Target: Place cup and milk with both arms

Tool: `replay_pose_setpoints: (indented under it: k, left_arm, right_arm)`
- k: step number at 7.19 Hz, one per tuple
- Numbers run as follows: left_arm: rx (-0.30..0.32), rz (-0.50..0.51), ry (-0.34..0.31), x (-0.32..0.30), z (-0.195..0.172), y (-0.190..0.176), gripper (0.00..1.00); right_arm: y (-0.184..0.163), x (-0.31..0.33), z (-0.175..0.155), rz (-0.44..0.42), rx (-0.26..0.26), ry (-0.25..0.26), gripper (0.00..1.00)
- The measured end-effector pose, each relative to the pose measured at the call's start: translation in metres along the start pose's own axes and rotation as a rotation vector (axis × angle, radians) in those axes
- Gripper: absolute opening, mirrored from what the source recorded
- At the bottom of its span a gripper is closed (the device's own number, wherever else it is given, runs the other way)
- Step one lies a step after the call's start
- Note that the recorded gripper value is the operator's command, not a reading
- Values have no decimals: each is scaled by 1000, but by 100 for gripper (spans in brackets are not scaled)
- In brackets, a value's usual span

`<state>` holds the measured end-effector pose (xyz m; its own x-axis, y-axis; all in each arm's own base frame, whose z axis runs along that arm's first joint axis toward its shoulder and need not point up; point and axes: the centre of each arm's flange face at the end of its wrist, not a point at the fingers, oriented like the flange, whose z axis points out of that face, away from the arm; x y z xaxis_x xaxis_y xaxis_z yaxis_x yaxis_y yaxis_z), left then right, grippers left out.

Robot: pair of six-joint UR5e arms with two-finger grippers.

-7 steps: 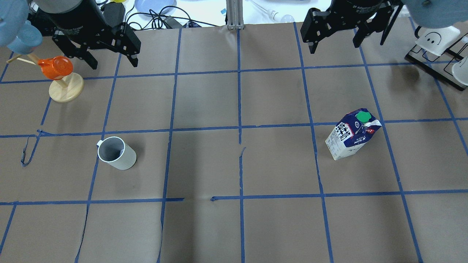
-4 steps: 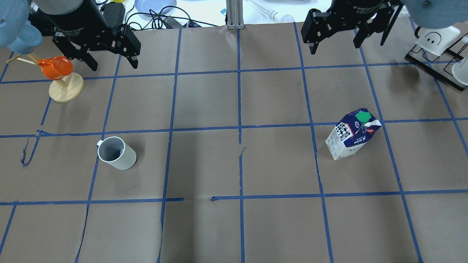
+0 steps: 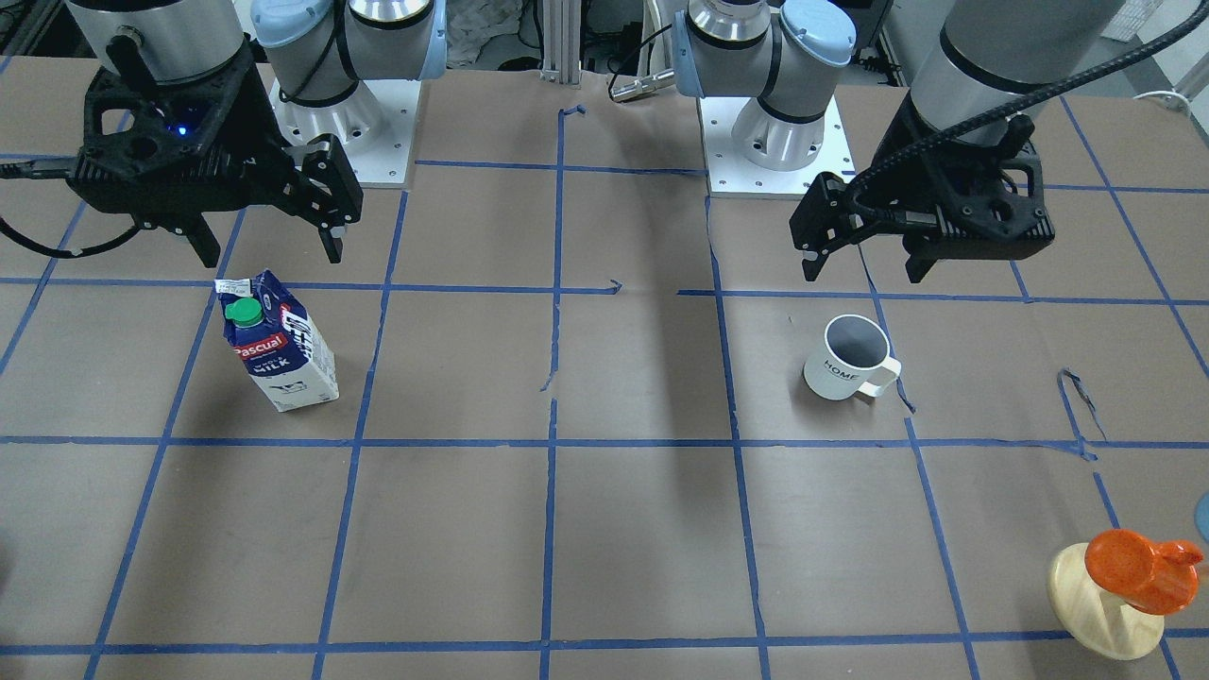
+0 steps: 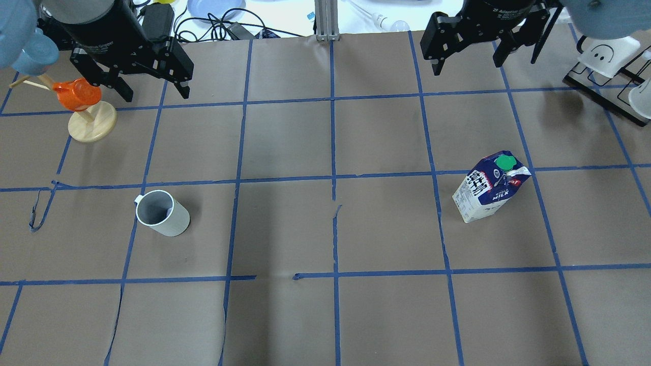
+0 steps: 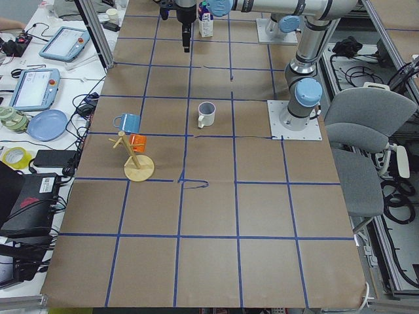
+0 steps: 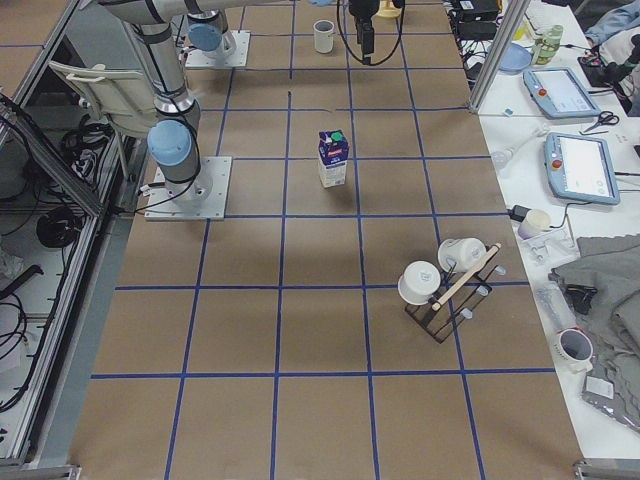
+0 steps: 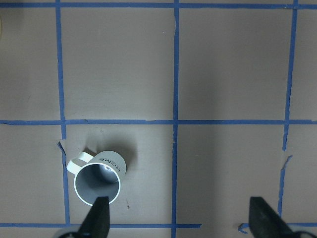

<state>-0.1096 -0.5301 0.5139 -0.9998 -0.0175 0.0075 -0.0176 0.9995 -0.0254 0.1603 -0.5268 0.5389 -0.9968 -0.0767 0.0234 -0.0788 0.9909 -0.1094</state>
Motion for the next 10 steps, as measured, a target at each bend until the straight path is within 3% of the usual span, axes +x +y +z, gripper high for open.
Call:
replay_pose_setpoints:
  k: [10]
  left_arm:
    - [-40,-9,-7,-6,1,8,100]
  right_arm:
    - [2,7,3,11,-15,3,100]
